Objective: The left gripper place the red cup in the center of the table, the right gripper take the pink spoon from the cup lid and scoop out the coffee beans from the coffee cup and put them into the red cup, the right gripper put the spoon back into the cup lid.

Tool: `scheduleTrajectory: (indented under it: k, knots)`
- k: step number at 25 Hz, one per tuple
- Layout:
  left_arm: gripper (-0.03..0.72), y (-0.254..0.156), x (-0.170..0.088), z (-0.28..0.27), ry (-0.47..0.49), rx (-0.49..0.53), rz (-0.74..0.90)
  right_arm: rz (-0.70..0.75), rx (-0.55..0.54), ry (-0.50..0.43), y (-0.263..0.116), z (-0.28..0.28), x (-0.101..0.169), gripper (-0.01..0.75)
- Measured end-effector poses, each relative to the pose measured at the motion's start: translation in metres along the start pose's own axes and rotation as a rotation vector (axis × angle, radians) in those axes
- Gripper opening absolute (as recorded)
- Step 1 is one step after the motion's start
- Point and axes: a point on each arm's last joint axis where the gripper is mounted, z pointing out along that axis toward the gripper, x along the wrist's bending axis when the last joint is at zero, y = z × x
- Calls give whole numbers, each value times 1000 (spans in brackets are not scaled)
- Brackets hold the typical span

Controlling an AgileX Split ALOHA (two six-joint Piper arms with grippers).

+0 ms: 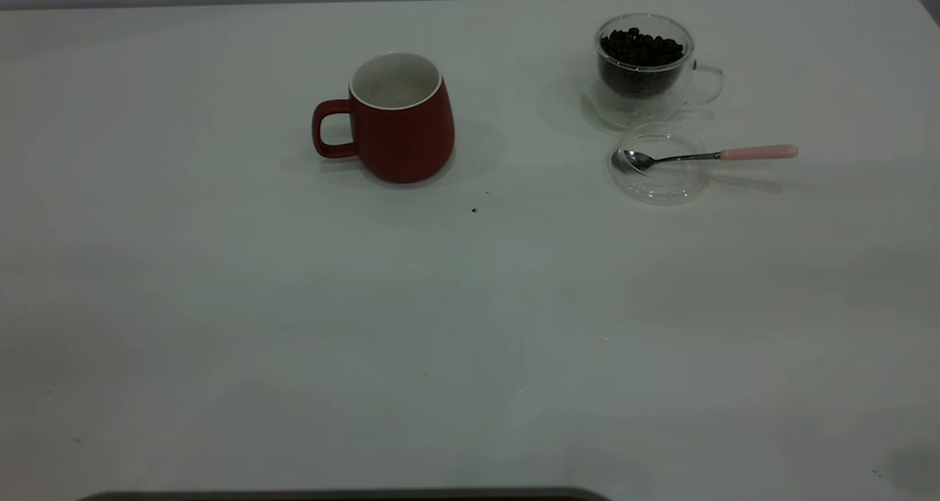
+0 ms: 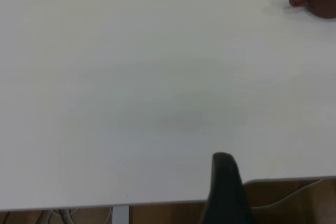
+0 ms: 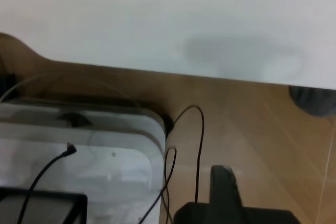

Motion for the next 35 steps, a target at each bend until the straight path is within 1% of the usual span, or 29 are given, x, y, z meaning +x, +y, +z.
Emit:
scheduleTrajectory:
  k: [6, 9, 17, 18, 35]
  knots:
    - [586, 0, 0, 0, 0, 0, 0, 1, -179, -4, -19, -19, -1, 564]
    - [586, 0, 0, 0, 0, 0, 0, -2, -293, -3, -31, -30, 0, 564]
    - [586, 0, 0, 0, 0, 0, 0, -10, -645, -1, -78, -56, 0, 564]
    - [586, 0, 0, 0, 0, 1, 0, -10, -669, -1, -83, -57, 0, 564]
    - [586, 0, 0, 0, 0, 1, 0, -11, -676, -2, -85, -58, 0, 564]
